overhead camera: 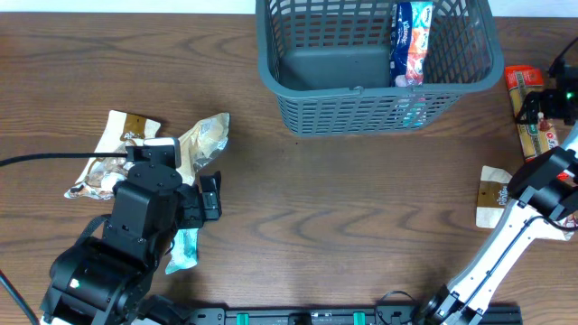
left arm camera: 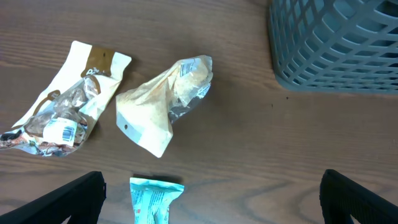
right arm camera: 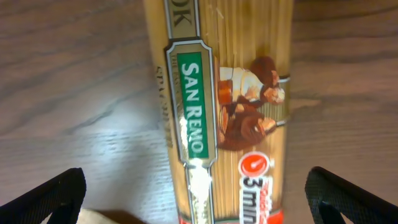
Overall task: Pack container
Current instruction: 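Move the right gripper to the red San Remo spaghetti box and grasp it, then lift the spaghetti box with the right gripper and carry it over the basket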
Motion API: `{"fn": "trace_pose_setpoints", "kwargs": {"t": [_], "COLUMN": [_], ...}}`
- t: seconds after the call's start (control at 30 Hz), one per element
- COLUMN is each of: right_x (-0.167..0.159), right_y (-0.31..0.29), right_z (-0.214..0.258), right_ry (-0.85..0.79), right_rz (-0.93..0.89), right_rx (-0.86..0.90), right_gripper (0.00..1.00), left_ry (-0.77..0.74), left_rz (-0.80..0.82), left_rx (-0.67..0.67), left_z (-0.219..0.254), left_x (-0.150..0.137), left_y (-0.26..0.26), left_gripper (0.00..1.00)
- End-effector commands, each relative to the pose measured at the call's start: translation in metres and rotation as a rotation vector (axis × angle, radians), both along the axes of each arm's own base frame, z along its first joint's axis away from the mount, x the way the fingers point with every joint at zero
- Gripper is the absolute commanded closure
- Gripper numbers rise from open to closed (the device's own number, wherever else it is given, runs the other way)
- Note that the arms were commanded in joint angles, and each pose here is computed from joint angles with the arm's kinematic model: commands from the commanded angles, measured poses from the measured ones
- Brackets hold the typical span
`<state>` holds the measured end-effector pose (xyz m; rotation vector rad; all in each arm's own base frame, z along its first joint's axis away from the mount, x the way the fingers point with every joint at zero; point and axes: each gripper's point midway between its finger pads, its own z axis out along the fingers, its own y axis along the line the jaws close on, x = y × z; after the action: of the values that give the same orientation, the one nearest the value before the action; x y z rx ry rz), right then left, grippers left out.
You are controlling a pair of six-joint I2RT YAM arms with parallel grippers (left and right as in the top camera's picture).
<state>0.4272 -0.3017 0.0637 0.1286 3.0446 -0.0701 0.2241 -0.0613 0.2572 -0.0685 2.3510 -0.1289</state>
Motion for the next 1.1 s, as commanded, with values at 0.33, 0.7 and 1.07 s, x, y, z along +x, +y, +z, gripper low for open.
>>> {"fn": "trace_pose_setpoints", "kwargs": {"t": [0.33,0.7,1.07], "right_x": [-0.022,-0.04,-0.042], "right_y": [-0.03,-0.028,-0.019], "right_z": [-0.013,-0.048,-0.067], "right_ry": [0.009,0.062,0.088], "right_rz": [-0.06,-0.107,-0.114], "right_rx": [0.013,0.098,0.132], "right_gripper": [0.01,0.01,0.1], "left_ry": [-0.017,-0.017,-0.017], "left_rz": [0.008,0.008,0.008], "left_rx": [0.006,0.006,0.006], "left_z": [0.007,0.007,0.007], "left_x": [0.001,0.001,0.001], "left_y": [0.003,0.003,0.003], "left_gripper": [0.02,0.01,0.01]}}
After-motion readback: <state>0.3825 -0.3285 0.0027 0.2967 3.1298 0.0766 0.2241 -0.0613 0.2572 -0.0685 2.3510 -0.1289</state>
